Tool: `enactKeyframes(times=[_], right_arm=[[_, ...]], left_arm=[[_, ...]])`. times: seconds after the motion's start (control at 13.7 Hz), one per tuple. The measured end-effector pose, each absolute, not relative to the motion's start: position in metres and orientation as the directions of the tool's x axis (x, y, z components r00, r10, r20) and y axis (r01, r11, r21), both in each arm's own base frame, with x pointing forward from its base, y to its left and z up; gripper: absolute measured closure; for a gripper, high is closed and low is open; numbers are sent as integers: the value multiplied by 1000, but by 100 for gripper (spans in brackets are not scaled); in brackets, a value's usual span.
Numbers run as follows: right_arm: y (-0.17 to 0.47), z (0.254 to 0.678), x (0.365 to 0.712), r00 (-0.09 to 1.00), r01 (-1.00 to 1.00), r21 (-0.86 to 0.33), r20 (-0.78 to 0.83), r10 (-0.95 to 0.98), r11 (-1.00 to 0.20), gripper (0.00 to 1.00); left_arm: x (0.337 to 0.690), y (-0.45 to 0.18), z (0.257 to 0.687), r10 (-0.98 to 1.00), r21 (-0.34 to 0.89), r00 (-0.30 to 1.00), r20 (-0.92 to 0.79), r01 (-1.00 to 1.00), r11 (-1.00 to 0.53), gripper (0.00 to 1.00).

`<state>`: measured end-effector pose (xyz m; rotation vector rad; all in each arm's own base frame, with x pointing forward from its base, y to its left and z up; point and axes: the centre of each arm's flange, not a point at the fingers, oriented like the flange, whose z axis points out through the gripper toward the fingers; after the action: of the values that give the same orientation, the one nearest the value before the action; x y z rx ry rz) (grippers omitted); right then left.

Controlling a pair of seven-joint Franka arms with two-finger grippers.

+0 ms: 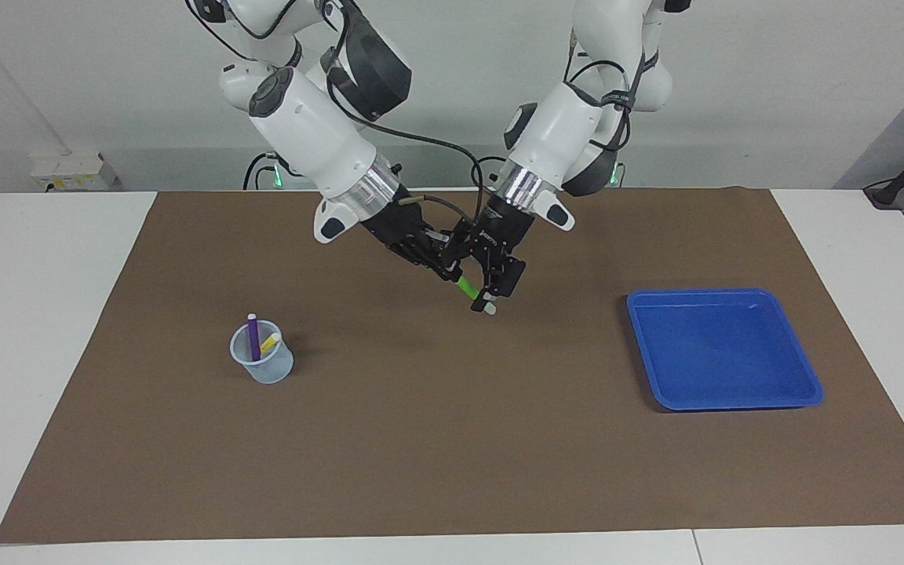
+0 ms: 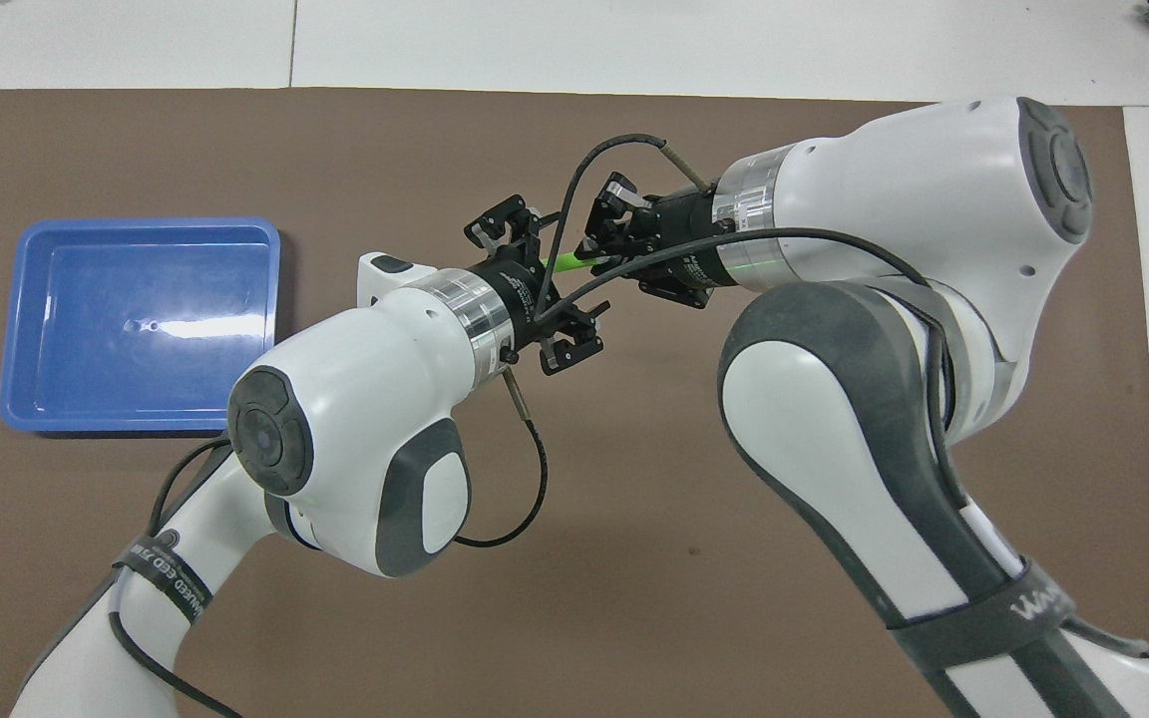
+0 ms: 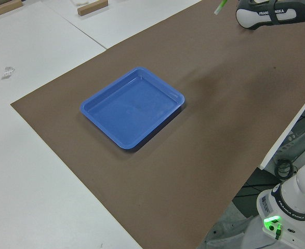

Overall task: Right arm passes pens to left for tray arrangement
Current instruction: 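Close the left gripper on the green pen held by the right gripper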

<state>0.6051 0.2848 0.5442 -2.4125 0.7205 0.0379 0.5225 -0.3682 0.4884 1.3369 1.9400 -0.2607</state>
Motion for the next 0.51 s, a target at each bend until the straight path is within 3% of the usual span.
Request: enactKeyframes(times=[0.15, 0.29, 0.51], right_arm=[[285, 542, 605, 849, -510, -548, -197, -490, -663, 82], [285, 540, 604, 849, -511, -546, -199, -490, -664, 82], [285, 538, 604, 848, -513, -543, -202, -490, -665, 82]], left_arm=[[523, -368, 489, 716, 239, -171, -677, 869, 433, 4], [523, -368, 488, 716, 238, -171, -677, 869, 434, 18], [524, -367, 484, 727, 223, -180, -662, 879, 421, 20]])
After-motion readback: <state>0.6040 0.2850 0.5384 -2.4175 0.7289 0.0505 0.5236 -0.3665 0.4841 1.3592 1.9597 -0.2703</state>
